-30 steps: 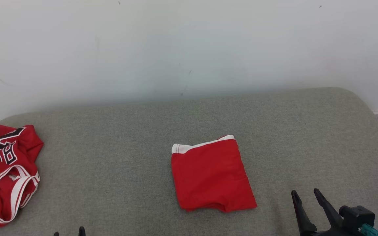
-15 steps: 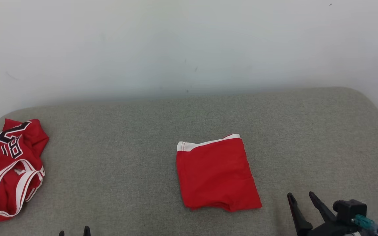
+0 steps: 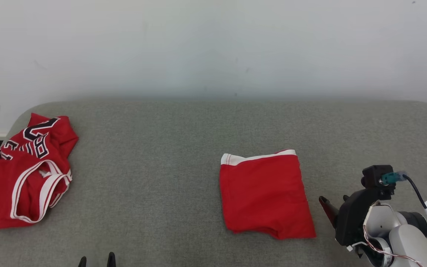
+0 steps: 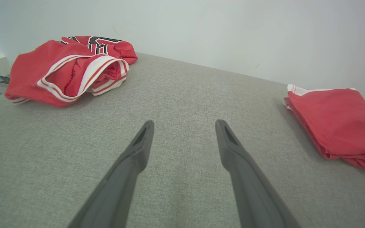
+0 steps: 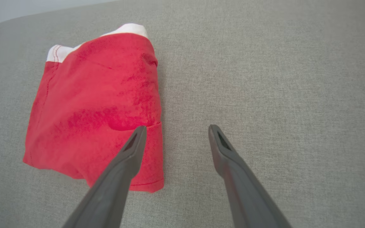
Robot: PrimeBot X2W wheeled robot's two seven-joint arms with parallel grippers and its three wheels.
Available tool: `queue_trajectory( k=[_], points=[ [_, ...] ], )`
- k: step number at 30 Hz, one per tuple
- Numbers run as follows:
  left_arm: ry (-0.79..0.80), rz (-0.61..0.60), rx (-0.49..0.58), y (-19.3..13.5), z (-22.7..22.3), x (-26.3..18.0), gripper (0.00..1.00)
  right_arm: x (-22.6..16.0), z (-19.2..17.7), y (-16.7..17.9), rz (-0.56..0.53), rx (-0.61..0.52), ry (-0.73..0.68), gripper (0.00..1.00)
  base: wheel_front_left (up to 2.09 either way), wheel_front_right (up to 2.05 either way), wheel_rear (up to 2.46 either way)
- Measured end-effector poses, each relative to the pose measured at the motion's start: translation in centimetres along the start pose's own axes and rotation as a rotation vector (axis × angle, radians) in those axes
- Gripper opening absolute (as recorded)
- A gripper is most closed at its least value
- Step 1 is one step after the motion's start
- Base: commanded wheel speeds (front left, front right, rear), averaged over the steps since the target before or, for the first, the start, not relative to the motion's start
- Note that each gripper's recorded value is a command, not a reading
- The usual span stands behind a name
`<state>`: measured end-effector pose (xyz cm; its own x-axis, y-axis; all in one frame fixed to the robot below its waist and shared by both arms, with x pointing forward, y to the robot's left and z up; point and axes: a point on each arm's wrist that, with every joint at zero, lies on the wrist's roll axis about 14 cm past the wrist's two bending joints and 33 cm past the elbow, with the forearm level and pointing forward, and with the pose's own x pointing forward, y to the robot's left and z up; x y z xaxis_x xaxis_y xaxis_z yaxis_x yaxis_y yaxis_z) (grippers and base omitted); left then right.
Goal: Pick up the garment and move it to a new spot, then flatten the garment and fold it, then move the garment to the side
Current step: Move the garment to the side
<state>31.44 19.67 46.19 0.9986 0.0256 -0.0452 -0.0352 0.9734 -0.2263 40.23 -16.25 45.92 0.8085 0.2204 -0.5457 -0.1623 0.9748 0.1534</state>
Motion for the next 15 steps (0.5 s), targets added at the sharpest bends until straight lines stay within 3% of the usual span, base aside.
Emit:
queue_trajectory(
  k=[5,15],
  points=[
    [-0.001,0.029,-0.003,0.7,0.0,-0.3,1.0,1.5,-0.6,1.4,0.018,-0.037,0.162,1.0,0.0,0.0,0.0],
    [0.016,0.072,-0.002,1.7,-0.3,0.0,1.0,5.1,-0.9,2.4,0.021,-0.063,0.288,1.0,0.0,0.0,0.0]
  ],
)
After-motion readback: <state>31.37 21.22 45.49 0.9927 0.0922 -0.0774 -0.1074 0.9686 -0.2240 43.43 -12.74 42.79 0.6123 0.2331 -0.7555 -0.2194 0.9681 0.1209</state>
